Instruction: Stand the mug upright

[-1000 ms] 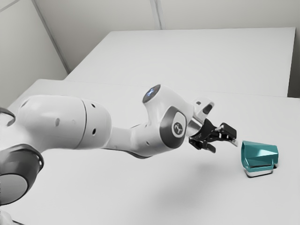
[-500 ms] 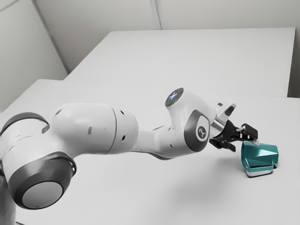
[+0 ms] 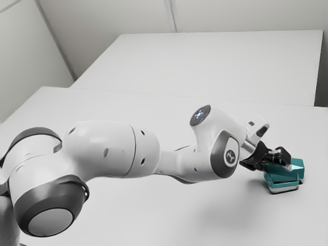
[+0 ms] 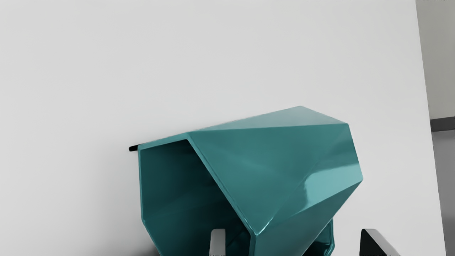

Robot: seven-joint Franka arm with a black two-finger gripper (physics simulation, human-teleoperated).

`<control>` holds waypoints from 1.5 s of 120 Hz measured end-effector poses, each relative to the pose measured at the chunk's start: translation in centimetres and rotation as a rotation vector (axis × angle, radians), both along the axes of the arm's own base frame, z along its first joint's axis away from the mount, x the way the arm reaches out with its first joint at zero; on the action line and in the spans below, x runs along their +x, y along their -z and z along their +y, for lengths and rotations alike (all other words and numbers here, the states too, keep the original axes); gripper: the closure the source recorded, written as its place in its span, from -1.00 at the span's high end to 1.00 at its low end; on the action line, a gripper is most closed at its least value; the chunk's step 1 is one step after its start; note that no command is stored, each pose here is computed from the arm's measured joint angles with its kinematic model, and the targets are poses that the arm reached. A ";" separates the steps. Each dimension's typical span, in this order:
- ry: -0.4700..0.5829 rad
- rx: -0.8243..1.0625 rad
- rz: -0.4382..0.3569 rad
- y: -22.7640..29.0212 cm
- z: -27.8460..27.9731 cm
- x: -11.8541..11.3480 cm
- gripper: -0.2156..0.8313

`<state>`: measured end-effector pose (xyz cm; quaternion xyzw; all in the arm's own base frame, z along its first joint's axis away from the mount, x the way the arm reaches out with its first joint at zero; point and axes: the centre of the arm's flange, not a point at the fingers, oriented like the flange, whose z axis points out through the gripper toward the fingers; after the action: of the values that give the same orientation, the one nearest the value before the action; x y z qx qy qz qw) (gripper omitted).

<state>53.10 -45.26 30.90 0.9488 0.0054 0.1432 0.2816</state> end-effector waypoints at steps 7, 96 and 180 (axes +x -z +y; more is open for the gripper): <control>0.011 -0.004 -0.024 -0.7 -0.5 0.1 0.01; 0.105 -0.005 -0.185 -4.2 -3.9 1.8 -0.87; 0.001 0.048 -0.009 -10.2 15.6 6.2 -0.91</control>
<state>59.31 -29.63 41.14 0.9547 0.0001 0.1471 0.2588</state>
